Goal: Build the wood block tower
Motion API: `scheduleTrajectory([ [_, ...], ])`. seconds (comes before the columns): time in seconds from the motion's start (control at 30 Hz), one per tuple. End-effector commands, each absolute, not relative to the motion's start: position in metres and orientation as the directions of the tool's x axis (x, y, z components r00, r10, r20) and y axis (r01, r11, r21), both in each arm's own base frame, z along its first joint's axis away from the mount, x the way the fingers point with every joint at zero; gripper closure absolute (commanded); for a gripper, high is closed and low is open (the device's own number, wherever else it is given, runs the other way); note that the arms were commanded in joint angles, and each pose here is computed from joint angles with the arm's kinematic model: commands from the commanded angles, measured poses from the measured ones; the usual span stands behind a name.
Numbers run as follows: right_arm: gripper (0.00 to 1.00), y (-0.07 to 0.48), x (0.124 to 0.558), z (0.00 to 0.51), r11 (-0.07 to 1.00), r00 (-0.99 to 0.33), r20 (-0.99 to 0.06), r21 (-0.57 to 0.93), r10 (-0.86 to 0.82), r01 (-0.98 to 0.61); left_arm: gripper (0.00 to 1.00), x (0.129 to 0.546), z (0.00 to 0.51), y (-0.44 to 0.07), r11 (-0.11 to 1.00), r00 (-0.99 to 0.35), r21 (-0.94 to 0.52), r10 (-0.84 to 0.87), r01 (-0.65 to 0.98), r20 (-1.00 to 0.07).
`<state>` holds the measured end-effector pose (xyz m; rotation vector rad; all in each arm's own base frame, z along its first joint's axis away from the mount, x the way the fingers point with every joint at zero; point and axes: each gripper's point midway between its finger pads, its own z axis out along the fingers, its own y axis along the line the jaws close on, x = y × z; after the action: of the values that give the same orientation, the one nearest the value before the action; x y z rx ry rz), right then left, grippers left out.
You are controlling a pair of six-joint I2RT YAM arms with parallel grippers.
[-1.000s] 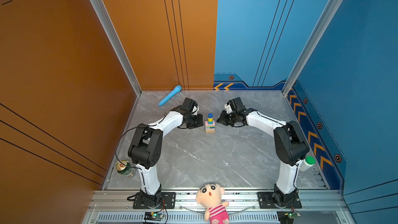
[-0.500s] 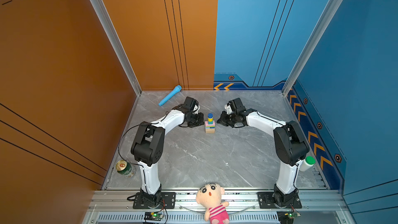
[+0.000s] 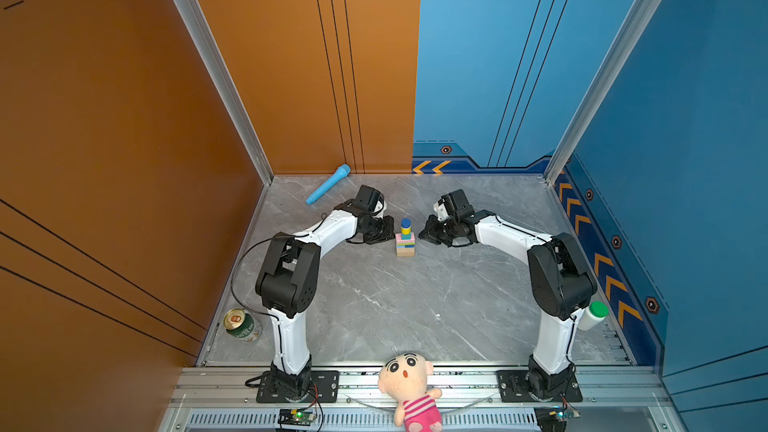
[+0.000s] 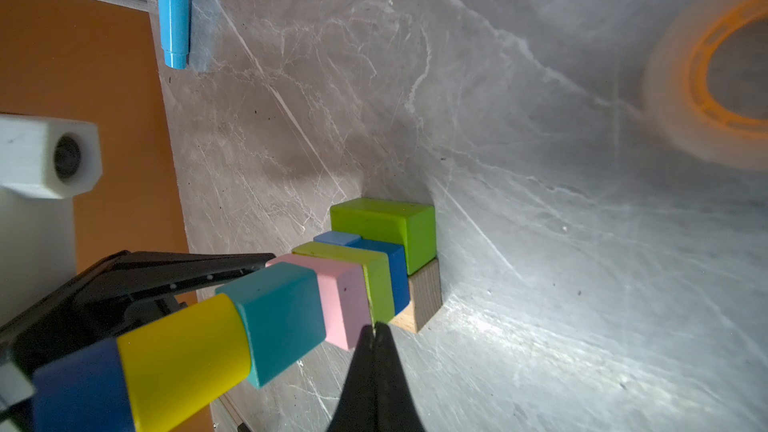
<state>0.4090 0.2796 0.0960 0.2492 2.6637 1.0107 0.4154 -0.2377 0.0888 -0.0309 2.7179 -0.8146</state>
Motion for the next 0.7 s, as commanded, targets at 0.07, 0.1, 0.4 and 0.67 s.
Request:
scheduleTrajectory([
  [0.07,1.00,0.2767,0.4089,0.1092,0.729,-0.936,-0.218,0.682,0.277,0.057,1.00,0.4157,0.0910,-0.2444,0.829,-0.958,-0.552,-0.083,0.087,-0.275],
  [0.1,1.00,0.2766,0.4088,0.1089,0.729,-0.936,-0.218,0.682,0.277,0.058,1.00,0.4161,0.0915,-0.2447,0.829,-0.958,-0.552,-0.083,0.087,-0.276],
  [0.4,1.00,0.2766,0.4085,0.1090,0.729,-0.936,-0.217,0.682,0.277,0.058,1.00,0.4165,0.0907,-0.2462,0.828,-0.958,-0.554,-0.081,0.089,-0.274],
  [0.67,1.00,0.2758,0.4087,0.1086,0.730,-0.936,-0.215,0.681,0.278,0.060,1.00,0.4179,0.0898,-0.2478,0.826,-0.959,-0.556,-0.080,0.089,-0.272],
])
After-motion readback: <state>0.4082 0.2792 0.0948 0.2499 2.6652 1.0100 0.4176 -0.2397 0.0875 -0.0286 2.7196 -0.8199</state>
